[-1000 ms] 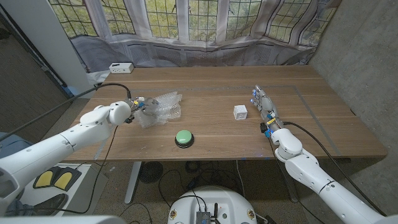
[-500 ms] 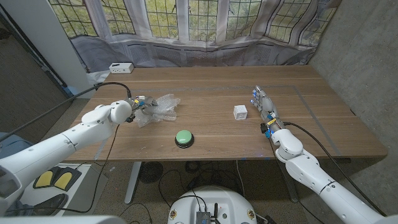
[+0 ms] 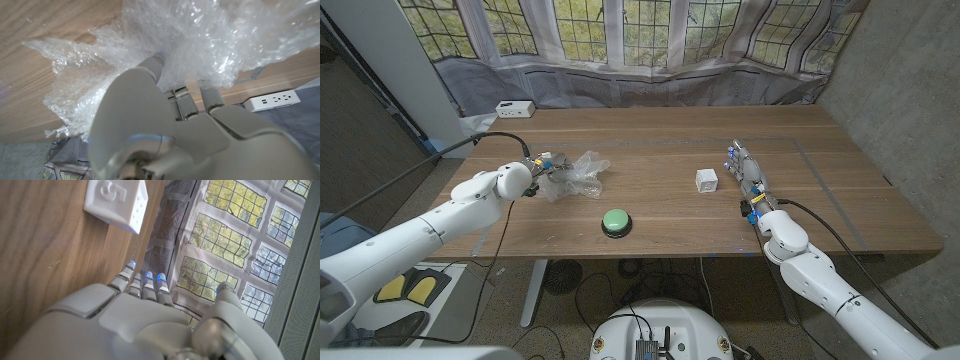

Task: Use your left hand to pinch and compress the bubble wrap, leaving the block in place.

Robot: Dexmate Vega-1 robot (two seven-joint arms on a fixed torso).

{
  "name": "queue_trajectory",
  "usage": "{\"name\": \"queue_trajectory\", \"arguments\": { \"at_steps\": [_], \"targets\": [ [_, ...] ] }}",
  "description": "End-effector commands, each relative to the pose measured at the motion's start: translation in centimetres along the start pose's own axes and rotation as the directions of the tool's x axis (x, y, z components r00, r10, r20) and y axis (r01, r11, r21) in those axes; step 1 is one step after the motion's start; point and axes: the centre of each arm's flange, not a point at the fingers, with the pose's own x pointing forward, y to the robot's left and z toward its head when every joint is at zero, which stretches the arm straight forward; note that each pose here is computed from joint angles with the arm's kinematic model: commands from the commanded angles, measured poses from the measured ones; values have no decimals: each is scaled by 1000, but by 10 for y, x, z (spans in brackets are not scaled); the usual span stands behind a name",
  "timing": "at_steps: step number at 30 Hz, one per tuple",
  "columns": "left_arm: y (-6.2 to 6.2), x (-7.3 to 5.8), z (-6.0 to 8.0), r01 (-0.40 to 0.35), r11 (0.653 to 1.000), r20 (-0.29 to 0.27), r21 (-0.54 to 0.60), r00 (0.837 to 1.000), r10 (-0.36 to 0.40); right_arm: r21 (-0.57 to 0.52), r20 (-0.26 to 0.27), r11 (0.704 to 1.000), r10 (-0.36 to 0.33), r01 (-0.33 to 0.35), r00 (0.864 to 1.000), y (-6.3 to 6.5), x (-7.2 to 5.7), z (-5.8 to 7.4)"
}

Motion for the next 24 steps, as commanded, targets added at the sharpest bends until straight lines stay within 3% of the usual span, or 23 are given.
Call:
{"name": "queue_trajectory", "arguments": {
  "at_steps": [1,24],
  "targets": [
    [8,-3,5,-48,999,11,-10,999,48,9,1,1000,-3,3,1000,-1,-4,-3],
    [34,-15,16,-85,994,10,61,996,85,19,9,1000,-8,8,1000,-5,-4,-4]
  ]
}}
